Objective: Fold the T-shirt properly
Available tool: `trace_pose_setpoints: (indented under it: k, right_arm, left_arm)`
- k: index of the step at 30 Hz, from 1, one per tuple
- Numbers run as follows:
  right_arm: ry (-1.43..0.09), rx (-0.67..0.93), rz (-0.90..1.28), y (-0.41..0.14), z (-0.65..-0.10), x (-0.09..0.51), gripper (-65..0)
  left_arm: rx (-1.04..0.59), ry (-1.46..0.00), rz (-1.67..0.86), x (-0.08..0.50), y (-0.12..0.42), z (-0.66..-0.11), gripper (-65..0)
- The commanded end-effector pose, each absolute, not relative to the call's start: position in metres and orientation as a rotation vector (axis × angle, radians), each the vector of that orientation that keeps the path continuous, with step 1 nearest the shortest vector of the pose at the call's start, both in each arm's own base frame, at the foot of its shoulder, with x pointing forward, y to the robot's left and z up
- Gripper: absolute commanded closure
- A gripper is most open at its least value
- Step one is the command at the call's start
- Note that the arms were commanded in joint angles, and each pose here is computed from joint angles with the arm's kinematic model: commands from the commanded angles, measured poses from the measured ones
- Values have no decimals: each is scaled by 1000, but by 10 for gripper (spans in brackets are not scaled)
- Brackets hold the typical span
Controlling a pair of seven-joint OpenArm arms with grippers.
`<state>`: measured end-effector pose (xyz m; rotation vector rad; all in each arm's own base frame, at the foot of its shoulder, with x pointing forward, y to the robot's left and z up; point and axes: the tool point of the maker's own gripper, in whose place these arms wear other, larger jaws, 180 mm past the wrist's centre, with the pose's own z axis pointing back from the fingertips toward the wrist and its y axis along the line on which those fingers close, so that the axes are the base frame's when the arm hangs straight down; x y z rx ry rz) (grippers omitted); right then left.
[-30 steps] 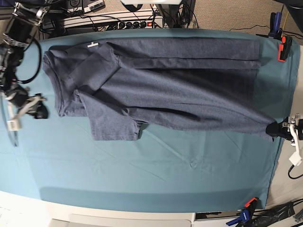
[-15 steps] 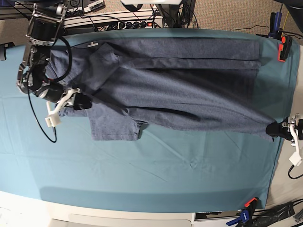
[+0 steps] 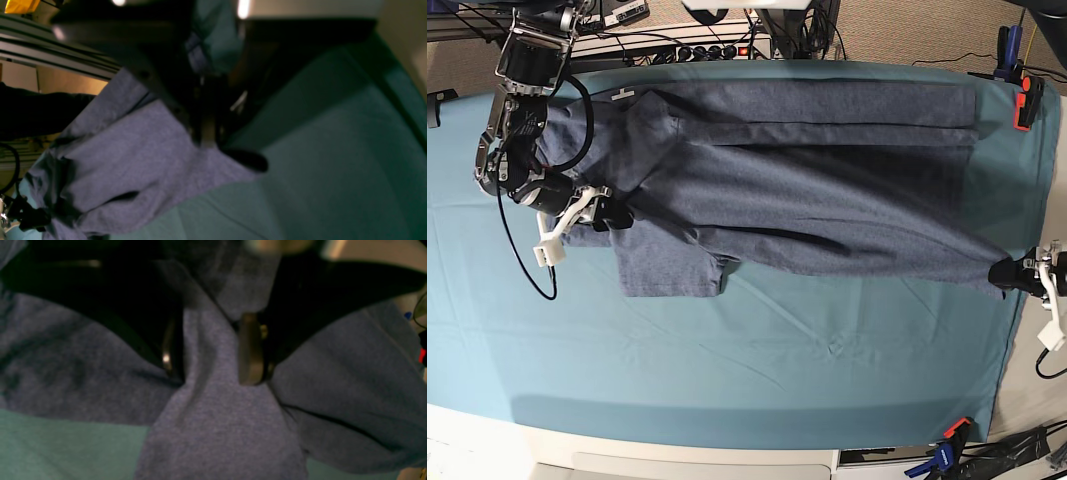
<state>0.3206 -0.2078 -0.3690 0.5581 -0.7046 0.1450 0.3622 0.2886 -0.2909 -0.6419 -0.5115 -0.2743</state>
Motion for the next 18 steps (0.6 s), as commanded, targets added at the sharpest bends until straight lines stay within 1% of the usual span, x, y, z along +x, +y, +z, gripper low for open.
trace_pose_setpoints:
  k: [1, 3, 5, 7, 8, 9, 13, 18]
  right_arm:
    - [-766, 555, 155, -213, -351, 333, -265]
    - [-766, 555, 155, -213, -351, 333, -242]
    - [-766, 555, 155, -213, -351, 333, -155]
    - [-766, 555, 155, -213, -351, 333, -54]
    - [-767, 555, 155, -213, -351, 333, -17]
    - [-766, 553, 156, -213, -351, 333, 0]
    - [-774, 549, 154, -214, -350, 334, 0]
    - [-836, 475, 171, -224, -338, 355, 0]
  left_arm:
    - [-630, -576, -280, 372, 297, -269, 0]
    - [-630, -576, -280, 372, 297, -269, 0]
    - [-630, -576, -280, 372, 297, -269, 0]
    - [-630, -576, -280, 372, 297, -269, 0]
    - [-630, -576, -280, 372, 297, -269, 0]
    - [-630, -577, -280, 372, 297, -269, 0]
    - [-631, -582, -279, 373, 297, -269, 0]
    - [-632, -583, -279, 373, 297, -269, 0]
